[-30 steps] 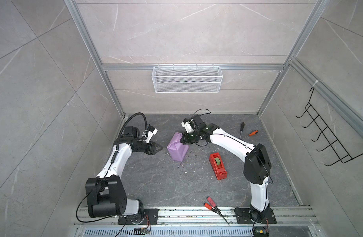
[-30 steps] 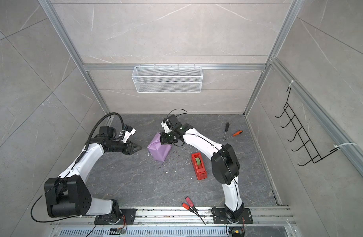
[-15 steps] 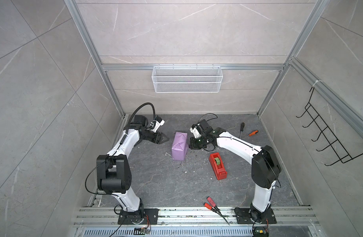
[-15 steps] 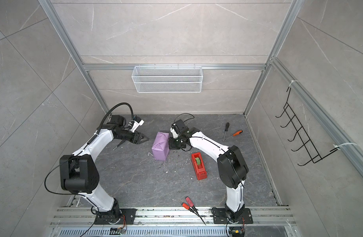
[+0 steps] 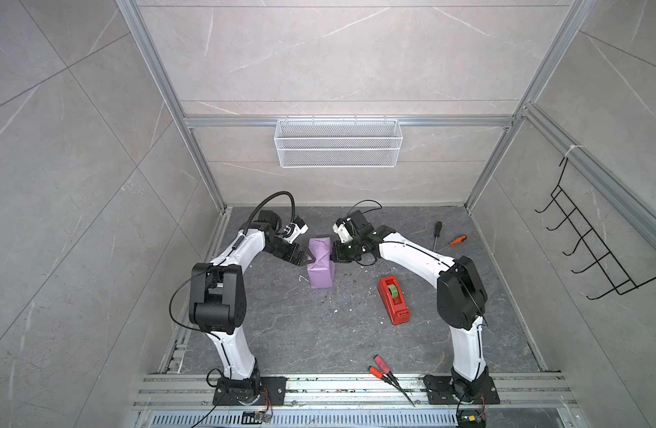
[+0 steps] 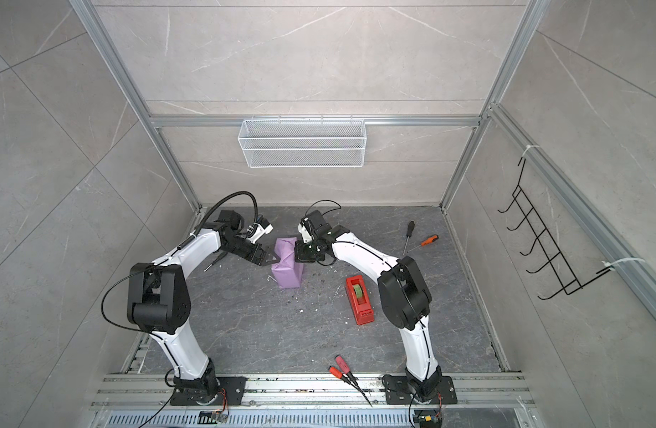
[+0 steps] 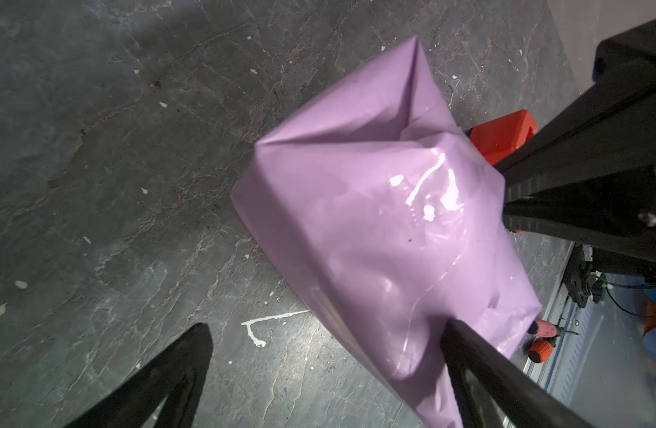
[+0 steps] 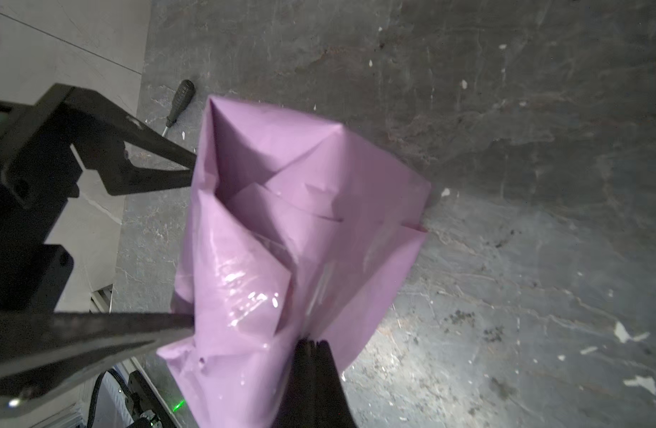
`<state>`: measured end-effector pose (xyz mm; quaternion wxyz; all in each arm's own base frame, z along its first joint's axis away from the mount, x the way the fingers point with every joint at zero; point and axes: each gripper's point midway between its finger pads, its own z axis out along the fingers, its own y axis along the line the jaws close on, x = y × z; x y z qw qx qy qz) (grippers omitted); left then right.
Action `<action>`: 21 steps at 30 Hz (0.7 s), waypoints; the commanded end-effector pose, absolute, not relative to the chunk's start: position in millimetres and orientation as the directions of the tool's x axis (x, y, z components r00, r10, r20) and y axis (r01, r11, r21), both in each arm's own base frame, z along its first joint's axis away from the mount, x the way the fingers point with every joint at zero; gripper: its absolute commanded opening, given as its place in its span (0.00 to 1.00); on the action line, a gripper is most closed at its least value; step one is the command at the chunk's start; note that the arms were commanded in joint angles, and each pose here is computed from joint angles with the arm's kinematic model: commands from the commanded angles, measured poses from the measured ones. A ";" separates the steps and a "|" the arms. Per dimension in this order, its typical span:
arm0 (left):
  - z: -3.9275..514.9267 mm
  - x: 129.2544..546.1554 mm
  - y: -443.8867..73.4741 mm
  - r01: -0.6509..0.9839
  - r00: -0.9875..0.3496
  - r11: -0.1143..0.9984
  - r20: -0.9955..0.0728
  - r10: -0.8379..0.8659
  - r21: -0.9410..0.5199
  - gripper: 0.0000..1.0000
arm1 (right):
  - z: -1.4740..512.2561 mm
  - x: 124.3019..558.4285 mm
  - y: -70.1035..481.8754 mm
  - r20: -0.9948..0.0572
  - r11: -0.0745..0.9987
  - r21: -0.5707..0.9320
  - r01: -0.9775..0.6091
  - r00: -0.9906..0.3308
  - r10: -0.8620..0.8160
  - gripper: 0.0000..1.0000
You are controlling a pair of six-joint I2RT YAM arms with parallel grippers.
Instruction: Wrap the gift box in paper
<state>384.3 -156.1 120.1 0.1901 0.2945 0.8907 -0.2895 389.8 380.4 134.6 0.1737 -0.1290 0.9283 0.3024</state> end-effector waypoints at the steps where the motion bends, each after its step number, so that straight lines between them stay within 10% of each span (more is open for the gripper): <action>1: 90.7 371.2 -135.3 0.636 -0.757 0.709 -0.426 0.496 -0.304 1.00 | 144.4 381.8 421.2 -0.410 0.708 0.580 -0.402 -0.896 -0.172 0.00; 21: 74.2 354.1 -21.8 0.446 -0.848 0.878 -0.394 0.354 -0.171 1.00 | 108.2 367.5 525.2 -0.359 0.595 0.639 -0.488 -0.873 -0.330 0.00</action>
